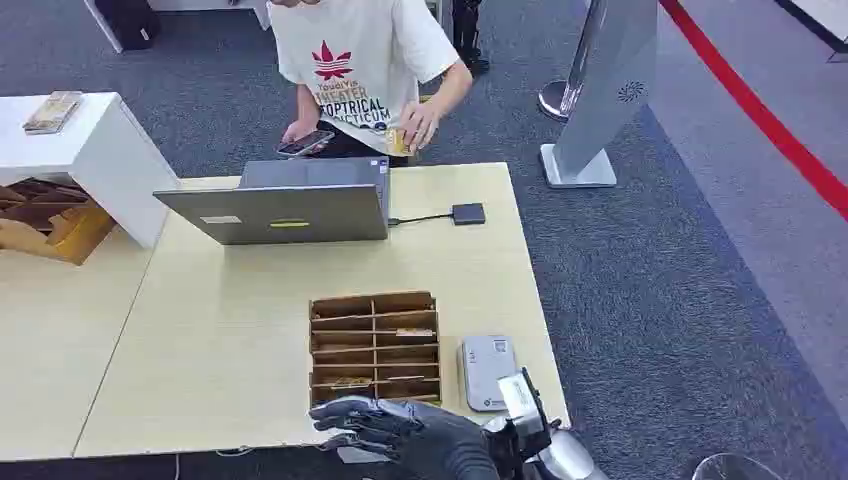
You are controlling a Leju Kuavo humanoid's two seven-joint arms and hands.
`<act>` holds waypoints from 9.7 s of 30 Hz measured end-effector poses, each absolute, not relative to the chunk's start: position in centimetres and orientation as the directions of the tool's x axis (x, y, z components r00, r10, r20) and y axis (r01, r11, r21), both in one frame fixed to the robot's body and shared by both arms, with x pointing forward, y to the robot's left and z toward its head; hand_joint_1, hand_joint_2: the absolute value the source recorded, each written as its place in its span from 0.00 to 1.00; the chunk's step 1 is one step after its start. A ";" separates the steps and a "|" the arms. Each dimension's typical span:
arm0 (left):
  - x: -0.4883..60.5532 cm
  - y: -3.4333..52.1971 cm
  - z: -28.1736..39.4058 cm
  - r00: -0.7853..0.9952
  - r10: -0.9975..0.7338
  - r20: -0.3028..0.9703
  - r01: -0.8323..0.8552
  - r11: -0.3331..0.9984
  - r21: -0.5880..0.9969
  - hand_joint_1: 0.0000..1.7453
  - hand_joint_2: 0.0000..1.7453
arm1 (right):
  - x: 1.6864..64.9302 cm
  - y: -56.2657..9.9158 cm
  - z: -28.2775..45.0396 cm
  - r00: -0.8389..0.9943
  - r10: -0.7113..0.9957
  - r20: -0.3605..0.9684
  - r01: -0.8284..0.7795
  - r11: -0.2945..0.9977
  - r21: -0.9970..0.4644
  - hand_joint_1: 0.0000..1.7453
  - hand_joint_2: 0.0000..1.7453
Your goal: Pass the card to the sensor for recognition and then transmit it.
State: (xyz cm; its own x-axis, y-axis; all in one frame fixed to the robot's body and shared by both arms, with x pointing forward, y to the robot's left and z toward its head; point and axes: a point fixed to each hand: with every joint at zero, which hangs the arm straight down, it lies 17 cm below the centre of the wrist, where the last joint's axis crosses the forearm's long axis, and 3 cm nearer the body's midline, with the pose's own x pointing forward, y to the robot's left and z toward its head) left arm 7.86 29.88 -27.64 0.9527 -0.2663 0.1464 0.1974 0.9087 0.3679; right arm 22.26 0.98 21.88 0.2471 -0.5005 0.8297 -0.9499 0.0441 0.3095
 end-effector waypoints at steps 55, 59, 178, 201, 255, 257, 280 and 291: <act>9.0 27.8 -27.6 0.922 -0.376 0.095 0.328 0.887 0.325 0.00 0.00 | 42.1 0.7 31.3 -0.764 0.635 0.115 0.339 0.547 -0.765 0.00 1.00; 9.8 27.4 -27.5 0.911 -0.402 0.097 0.353 0.879 0.322 0.00 0.00 | 44.3 0.8 31.1 -0.729 0.683 0.046 0.392 0.471 -0.790 0.00 1.00; 5.7 27.9 -27.9 0.981 -0.168 0.096 0.128 0.935 0.329 0.00 0.00 | 41.2 -17.9 15.3 -0.157 0.168 0.973 -0.090 0.979 -0.183 1.00 1.00; 6.4 28.3 -27.7 0.977 -0.181 0.109 0.132 0.927 0.350 0.00 0.00 | 41.0 -16.4 1.8 0.115 0.435 0.893 -0.218 0.888 -0.404 1.00 1.00; 6.3 28.3 -27.7 0.978 -0.179 0.106 0.131 0.927 0.351 0.00 0.00 | 41.4 -18.7 -1.7 0.208 0.486 0.849 -0.209 0.870 -0.447 1.00 1.00; 6.3 28.3 -27.7 0.978 -0.179 0.106 0.131 0.927 0.351 0.00 0.00 | 41.4 -18.7 -1.7 0.207 0.487 0.848 -0.209 0.869 -0.448 1.00 1.00; 6.6 28.6 -27.7 0.976 -0.186 0.113 0.133 0.921 0.367 0.00 0.00 | 41.6 -18.6 -1.6 0.203 0.495 0.845 -0.212 0.865 -0.455 1.00 1.00; 6.6 28.6 -27.7 0.976 -0.188 0.113 0.135 0.921 0.366 0.00 0.00 | 41.7 -18.7 -1.7 0.205 0.495 0.844 -0.210 0.865 -0.456 1.00 1.00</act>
